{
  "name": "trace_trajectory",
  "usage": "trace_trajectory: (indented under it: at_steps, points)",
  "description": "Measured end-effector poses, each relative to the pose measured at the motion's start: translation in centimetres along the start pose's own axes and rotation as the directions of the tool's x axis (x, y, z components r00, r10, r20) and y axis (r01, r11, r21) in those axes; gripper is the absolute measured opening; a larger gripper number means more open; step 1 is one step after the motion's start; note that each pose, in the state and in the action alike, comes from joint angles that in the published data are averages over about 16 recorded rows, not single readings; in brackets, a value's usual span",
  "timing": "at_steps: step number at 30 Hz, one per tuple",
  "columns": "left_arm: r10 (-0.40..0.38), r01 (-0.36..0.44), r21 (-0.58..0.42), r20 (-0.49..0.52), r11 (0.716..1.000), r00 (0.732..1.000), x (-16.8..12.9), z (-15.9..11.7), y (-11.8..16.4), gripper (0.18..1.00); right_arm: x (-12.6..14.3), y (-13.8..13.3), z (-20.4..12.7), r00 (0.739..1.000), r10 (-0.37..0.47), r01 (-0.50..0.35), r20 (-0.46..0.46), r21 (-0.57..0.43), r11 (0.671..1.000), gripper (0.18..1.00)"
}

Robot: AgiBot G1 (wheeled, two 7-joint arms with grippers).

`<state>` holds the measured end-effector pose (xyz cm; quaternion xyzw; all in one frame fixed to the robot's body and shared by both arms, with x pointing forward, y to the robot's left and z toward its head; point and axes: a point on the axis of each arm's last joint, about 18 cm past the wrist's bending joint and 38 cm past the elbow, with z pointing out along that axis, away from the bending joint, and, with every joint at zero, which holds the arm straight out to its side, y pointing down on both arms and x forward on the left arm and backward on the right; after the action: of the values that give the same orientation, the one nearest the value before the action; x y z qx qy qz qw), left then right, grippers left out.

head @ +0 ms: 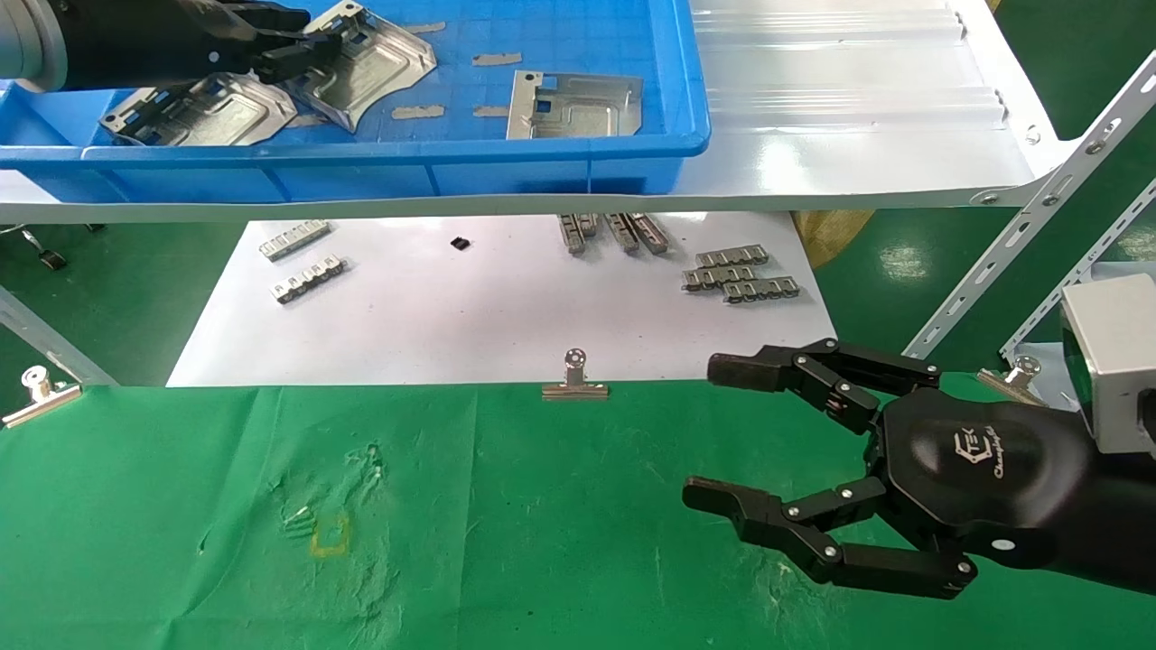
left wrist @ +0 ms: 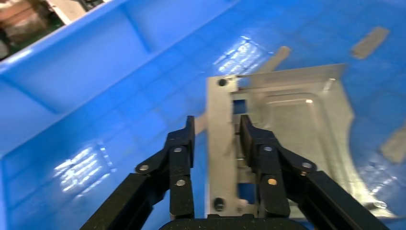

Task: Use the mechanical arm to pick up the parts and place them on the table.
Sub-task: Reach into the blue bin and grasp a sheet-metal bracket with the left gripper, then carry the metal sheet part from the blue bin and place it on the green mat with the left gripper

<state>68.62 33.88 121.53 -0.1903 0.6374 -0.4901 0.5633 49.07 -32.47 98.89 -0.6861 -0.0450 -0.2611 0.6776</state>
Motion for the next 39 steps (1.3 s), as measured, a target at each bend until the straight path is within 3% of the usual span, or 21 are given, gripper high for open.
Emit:
trace_trajectory:
  at_steps: [11,17,26,39]
  points:
    - [-0.001,-0.001,0.039,0.049,0.999,0.999,-0.8,0.0,-0.6,0.310,0.0,0.0,0.0,1.000,0.000,0.000,0.000,0.000,1.000,0.886]
    - [0.001,-0.002,0.090,0.005,0.996,1.000,-0.5,-0.6,-1.5,0.260,0.0,0.0,0.0,1.000,0.000,0.000,0.000,0.000,1.000,0.956]
    - [0.045,-0.013,0.187,-0.170,0.982,0.984,1.4,-3.1,-3.3,0.239,0.0,0.0,0.0,1.000,0.000,0.000,0.000,0.000,1.000,0.995]
    - [0.145,-0.036,0.285,-0.373,0.958,0.916,4.1,-7.0,-5.2,0.233,0.0,0.0,0.0,1.000,0.000,0.000,0.000,0.000,1.000,1.001]
